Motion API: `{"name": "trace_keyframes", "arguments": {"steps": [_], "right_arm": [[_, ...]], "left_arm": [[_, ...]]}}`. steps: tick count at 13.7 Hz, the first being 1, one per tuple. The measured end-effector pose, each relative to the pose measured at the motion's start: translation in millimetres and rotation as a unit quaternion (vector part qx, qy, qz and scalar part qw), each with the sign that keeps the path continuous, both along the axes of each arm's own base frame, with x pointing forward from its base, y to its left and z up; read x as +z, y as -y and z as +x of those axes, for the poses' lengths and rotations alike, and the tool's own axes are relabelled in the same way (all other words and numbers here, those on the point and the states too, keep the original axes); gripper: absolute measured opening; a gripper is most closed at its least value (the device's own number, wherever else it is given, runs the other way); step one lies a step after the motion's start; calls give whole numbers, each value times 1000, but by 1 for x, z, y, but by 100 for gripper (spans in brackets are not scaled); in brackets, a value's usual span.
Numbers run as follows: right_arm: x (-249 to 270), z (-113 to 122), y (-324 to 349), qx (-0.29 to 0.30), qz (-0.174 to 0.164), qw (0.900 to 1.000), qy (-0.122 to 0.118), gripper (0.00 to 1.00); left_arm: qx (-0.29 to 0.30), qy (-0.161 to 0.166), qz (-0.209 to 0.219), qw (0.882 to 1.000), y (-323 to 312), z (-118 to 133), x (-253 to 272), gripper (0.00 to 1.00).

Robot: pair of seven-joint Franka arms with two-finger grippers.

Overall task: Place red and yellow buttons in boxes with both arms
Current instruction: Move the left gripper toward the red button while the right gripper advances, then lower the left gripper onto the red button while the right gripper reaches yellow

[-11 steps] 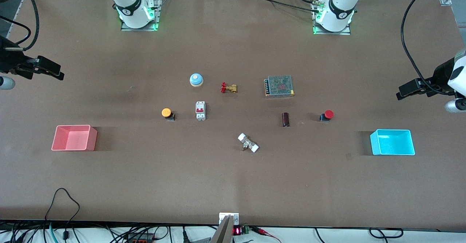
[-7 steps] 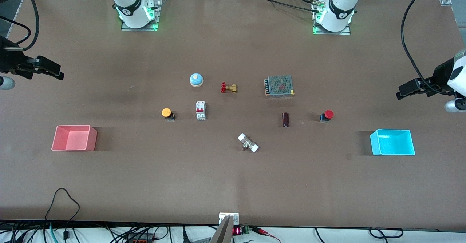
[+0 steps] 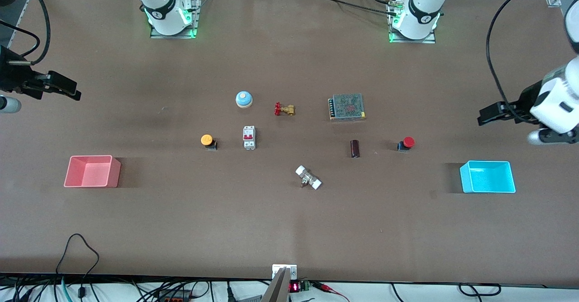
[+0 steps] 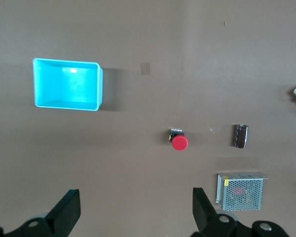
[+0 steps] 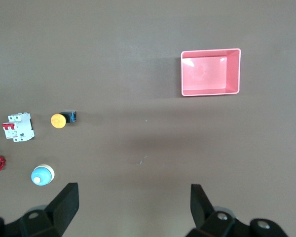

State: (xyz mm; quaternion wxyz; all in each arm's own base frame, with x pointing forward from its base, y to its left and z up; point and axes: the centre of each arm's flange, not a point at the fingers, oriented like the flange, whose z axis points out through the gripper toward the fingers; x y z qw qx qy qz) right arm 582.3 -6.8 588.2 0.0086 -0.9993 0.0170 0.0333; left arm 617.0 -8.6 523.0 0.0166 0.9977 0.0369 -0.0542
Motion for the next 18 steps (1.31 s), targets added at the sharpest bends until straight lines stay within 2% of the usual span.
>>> {"name": "trace_keyframes", "arguments": {"steps": [2, 4, 7, 8, 10, 13, 18], "right_arm": [[-17, 6, 0, 0, 1, 1000, -15, 100], [-42, 14, -6, 6, 2, 999, -37, 100], [-78, 25, -24, 21, 2, 998, -61, 100], [-88, 31, -29, 25, 1, 998, -56, 100], [-114, 41, -42, 33, 1, 999, -30, 100], [-165, 43, -59, 30, 0, 1000, 2, 100], [-201, 35, -138, -12, -3, 1000, 17, 100]], "left_arm": [[-4, -33, -5, 999, 4, 13, -45, 100], [-10, -52, -17, 998, 13, 27, -93, 100], [-31, -41, -30, 998, 53, 30, -166, 100], [-37, -32, -31, 998, 64, 25, -188, 100], [-47, -20, -31, 998, 82, 12, -222, 100], [-58, -33, -29, 997, 95, -4, -256, 100], [-59, -40, -28, 997, 94, -8, -276, 100]]}}
